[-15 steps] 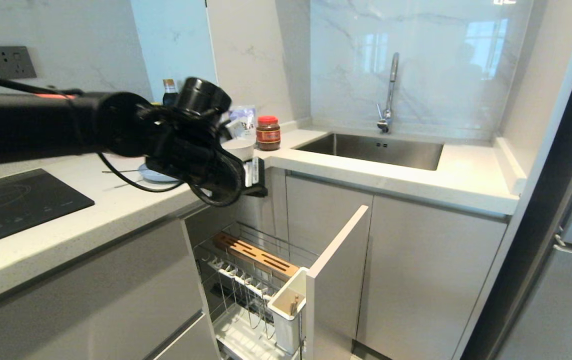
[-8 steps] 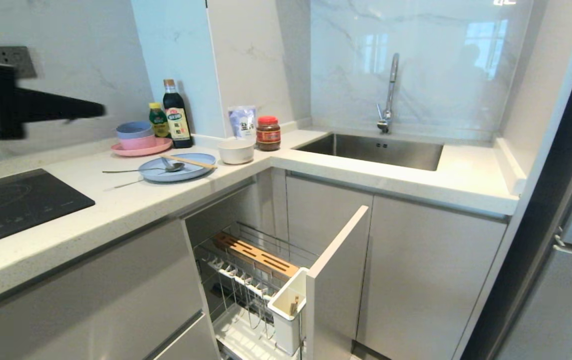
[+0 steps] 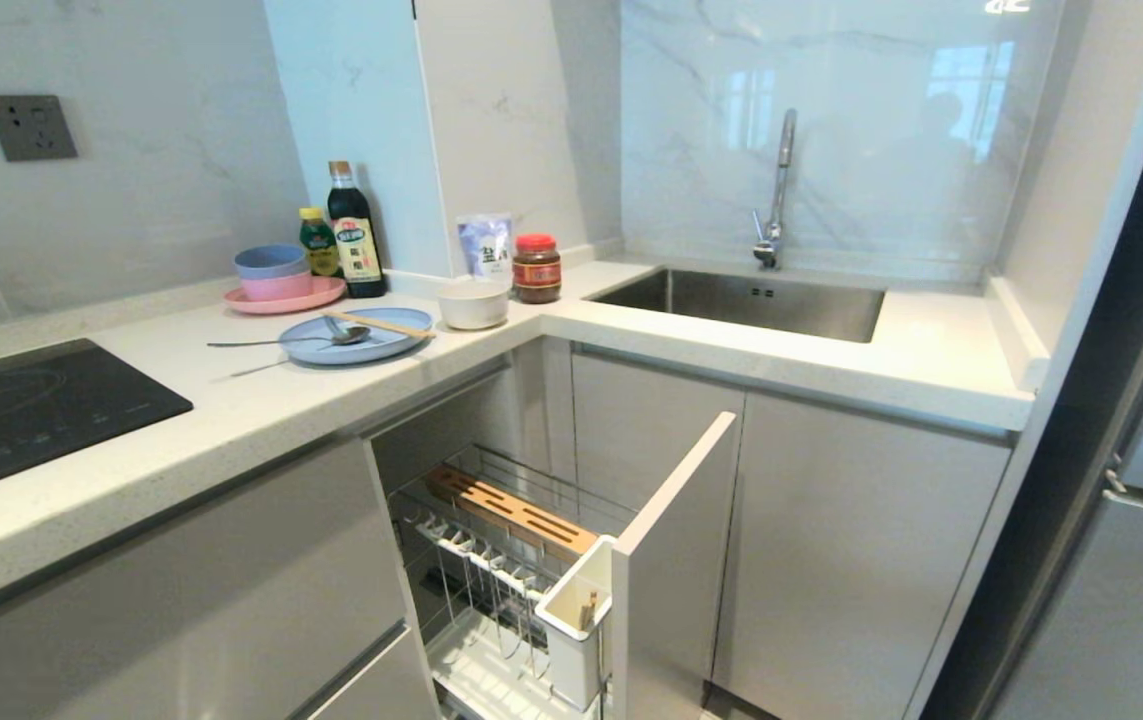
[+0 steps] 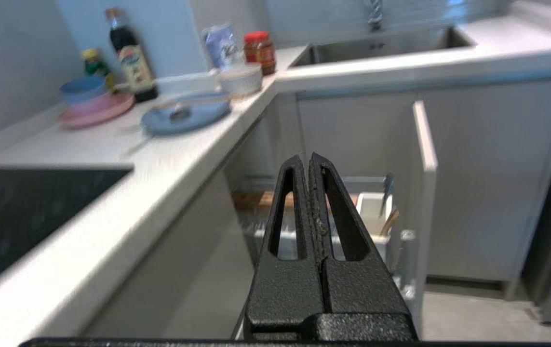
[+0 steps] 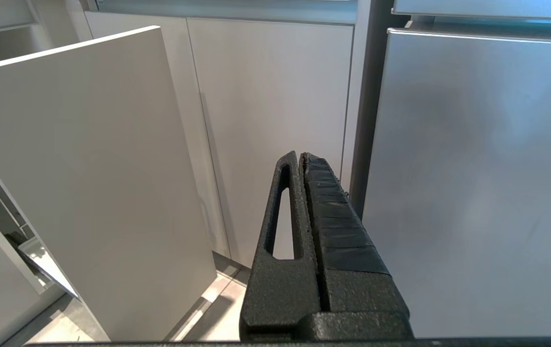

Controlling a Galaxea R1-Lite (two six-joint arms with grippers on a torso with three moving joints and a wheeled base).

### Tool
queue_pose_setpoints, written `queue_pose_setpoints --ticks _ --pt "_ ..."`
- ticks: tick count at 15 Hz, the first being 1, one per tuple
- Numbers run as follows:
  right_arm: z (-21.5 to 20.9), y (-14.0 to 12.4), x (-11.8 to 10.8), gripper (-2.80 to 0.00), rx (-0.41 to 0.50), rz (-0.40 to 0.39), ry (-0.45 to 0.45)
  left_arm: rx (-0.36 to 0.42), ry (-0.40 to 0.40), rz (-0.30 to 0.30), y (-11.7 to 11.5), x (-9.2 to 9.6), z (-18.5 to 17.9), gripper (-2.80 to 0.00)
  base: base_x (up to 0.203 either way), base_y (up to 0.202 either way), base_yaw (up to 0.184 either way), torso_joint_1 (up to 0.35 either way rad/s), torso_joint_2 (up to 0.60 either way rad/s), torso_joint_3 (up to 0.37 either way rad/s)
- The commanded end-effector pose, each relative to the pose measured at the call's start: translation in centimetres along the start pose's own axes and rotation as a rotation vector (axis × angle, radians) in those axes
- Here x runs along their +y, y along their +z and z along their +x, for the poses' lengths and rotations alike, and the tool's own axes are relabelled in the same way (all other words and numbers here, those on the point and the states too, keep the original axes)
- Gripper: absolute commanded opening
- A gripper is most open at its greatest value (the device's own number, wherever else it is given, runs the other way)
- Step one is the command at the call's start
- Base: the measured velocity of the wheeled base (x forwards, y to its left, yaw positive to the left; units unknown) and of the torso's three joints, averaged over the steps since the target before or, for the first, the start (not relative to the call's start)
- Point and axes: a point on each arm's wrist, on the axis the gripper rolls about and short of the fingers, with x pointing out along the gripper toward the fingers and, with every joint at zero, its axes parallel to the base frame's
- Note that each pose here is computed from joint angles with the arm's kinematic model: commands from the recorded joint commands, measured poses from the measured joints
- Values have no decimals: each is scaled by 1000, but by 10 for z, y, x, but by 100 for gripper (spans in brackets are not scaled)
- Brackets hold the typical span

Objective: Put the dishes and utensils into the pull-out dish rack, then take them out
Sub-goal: Pick up the chopsticks and place it in the cupboard

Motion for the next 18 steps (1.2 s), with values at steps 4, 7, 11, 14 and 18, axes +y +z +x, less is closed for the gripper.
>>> queue_pose_setpoints --ticks 4,7,11,14,18 --pt "0 -1 0 -280 -3 0 0 -63 110 -107 -125 -25 -1 -280 0 0 0 0 0 0" --pt "0 -1 0 -280 -3 0 0 -21 157 -113 -179 -27 28 -280 0 0 0 0 0 0" --pt "0 -1 0 -280 -3 0 0 23 217 -162 -191 -27 31 -280 0 0 0 0 0 0" --pt "0 -1 0 -280 -3 0 0 22 224 -177 -191 -27 31 -280 0 0 0 0 0 0" --pt "0 -1 0 -280 -3 0 -1 17 229 -206 -191 -27 31 -280 0 0 0 0 0 0"
